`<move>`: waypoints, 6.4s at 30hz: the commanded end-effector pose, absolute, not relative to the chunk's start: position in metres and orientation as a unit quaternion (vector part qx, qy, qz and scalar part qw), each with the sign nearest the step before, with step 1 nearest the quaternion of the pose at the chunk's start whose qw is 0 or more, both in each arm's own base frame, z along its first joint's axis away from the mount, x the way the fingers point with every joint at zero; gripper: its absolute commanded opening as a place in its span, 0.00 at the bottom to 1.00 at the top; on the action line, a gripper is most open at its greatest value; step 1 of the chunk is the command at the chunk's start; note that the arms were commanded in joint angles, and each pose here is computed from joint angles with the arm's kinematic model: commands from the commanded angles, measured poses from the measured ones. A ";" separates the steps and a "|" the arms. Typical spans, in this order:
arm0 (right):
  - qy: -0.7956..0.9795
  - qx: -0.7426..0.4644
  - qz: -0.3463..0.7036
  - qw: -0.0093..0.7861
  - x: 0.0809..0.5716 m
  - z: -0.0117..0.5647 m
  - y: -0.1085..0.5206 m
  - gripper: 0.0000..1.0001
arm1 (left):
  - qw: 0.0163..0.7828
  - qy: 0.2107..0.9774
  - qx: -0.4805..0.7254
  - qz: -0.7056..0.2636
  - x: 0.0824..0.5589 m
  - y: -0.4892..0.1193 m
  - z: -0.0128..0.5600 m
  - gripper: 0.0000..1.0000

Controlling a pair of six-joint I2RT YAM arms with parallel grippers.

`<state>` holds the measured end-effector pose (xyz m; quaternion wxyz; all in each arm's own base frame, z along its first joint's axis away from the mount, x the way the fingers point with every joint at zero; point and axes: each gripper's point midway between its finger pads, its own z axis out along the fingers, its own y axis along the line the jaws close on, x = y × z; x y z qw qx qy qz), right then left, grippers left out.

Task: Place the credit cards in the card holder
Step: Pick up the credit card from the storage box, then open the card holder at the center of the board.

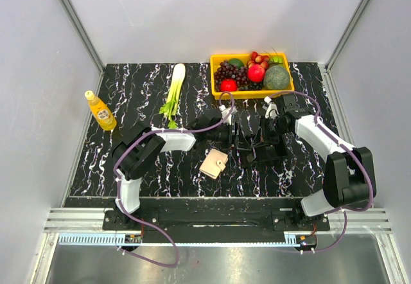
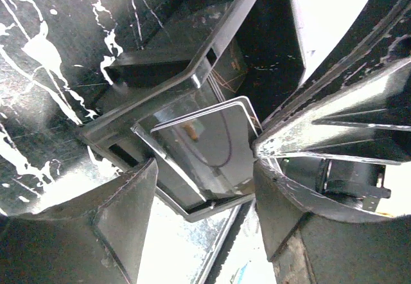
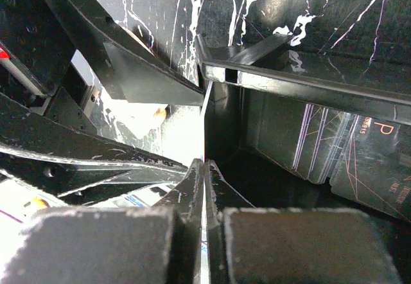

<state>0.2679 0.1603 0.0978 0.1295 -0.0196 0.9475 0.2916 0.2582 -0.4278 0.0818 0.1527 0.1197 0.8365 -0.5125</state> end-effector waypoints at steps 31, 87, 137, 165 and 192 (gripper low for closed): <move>0.949 0.010 0.272 0.159 0.286 0.107 0.159 0.00 | 0.208 0.812 0.165 -0.520 0.249 -0.445 0.112 0.65; 0.960 -0.002 0.191 0.203 0.278 0.141 0.127 0.00 | 0.230 0.879 0.136 -0.394 0.269 -0.433 0.091 0.60; 0.980 -0.149 0.054 0.117 0.235 0.065 0.241 0.00 | 0.368 0.892 -0.010 -0.263 0.281 -0.207 0.131 0.78; 0.982 -0.142 0.024 0.119 0.226 0.044 0.246 0.06 | 0.361 0.893 -0.007 -0.269 0.282 -0.211 0.129 0.78; 0.955 -0.009 0.133 0.263 0.250 0.138 0.232 0.00 | 0.332 0.913 0.229 -0.064 0.233 -0.248 0.091 0.96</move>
